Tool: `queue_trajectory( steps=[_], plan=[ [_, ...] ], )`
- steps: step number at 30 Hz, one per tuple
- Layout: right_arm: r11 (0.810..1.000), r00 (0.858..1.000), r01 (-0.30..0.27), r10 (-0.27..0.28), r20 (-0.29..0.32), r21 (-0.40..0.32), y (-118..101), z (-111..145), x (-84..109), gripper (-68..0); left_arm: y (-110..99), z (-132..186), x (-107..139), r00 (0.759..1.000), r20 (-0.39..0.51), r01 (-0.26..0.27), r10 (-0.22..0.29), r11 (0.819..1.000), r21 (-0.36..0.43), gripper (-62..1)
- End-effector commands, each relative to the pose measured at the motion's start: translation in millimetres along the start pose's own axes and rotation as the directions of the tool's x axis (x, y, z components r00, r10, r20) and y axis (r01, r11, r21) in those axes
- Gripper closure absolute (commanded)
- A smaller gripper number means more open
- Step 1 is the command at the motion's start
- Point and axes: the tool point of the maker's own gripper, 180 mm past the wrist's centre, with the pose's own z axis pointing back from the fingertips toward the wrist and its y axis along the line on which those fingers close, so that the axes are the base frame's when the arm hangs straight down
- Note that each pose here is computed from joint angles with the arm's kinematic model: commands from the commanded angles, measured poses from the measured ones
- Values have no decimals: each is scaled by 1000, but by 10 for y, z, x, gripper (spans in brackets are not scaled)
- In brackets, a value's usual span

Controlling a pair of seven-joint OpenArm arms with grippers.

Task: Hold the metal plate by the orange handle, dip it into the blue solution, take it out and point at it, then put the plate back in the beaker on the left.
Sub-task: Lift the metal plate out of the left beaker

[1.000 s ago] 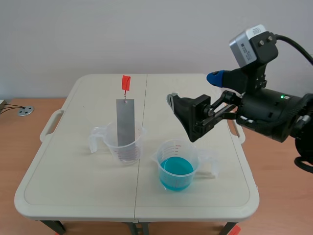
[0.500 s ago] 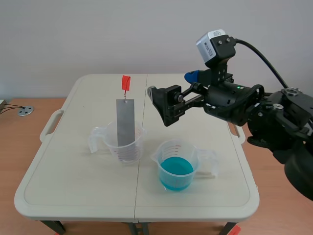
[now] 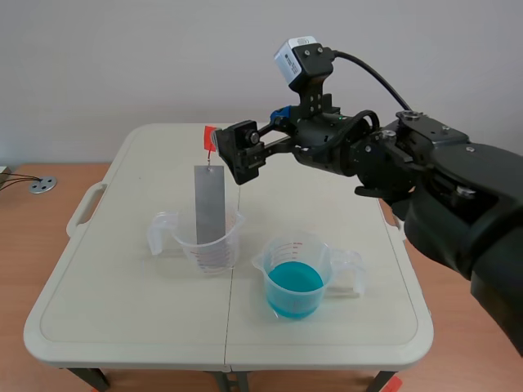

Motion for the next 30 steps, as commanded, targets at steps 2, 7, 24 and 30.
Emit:
queue_trajectory(
  steps=[2,7,24,30],
  plan=[
    [1000,999,-14,13,36,18,36,-134,204,-665,-28,6,49,1000,16,-2,2,1000,-8,-27],
    [999,1000,-10,9,3,45,121,-327,214,-665,-28,6,48,1000,16,-2,2,1000,-8,-27],
    [994,997,58,-54,-49,93,307,-647,130,-663,-28,6,2,1000,-9,-2,2,1000,-8,-27],
    [992,996,61,-54,-65,112,371,-663,110,-663,-28,6,3,1000,-9,-2,2,1000,-8,-27]
  ],
)
